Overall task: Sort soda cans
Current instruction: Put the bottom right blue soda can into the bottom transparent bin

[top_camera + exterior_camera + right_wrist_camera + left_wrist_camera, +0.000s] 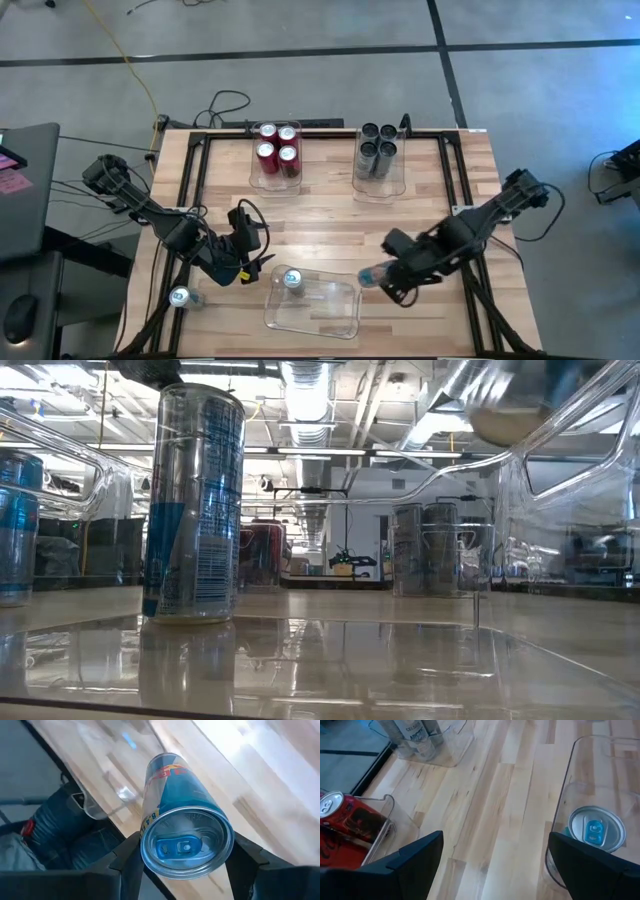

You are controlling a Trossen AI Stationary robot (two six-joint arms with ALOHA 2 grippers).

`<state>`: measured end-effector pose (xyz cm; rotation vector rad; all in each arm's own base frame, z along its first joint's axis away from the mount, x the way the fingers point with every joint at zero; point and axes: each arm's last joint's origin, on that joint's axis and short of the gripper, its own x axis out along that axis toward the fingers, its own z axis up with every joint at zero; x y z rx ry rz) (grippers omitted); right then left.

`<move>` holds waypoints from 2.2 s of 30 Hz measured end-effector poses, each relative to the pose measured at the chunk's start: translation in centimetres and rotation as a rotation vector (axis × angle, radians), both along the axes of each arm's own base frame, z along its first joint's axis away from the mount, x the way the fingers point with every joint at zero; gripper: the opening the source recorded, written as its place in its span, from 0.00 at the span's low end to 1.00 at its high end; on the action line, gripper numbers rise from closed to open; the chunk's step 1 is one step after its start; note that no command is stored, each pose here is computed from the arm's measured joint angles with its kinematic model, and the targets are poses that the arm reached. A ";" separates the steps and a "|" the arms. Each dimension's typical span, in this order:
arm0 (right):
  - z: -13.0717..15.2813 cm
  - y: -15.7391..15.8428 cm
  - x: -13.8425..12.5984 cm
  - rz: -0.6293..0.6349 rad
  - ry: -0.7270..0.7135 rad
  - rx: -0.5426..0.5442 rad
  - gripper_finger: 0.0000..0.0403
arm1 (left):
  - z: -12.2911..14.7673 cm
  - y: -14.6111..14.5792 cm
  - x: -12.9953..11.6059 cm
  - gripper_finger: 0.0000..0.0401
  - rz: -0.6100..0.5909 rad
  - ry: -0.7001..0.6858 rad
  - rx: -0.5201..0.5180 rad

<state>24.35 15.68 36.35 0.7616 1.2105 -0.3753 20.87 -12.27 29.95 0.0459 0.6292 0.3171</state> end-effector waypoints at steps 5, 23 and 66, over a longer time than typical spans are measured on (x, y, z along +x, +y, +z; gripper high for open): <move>1.0 0.1 3.4 0.119 -0.011 -0.052 0.55 | -0.1 -0.1 0.0 0.89 -0.022 0.017 -0.031; -3.8 -0.7 14.0 0.507 0.085 -0.209 0.55 | -0.6 0.0 -0.5 0.89 -0.010 0.102 -0.150; -9.2 -1.5 18.1 0.677 0.098 -0.200 0.66 | -0.6 -0.1 -0.5 0.88 -0.003 0.092 -0.155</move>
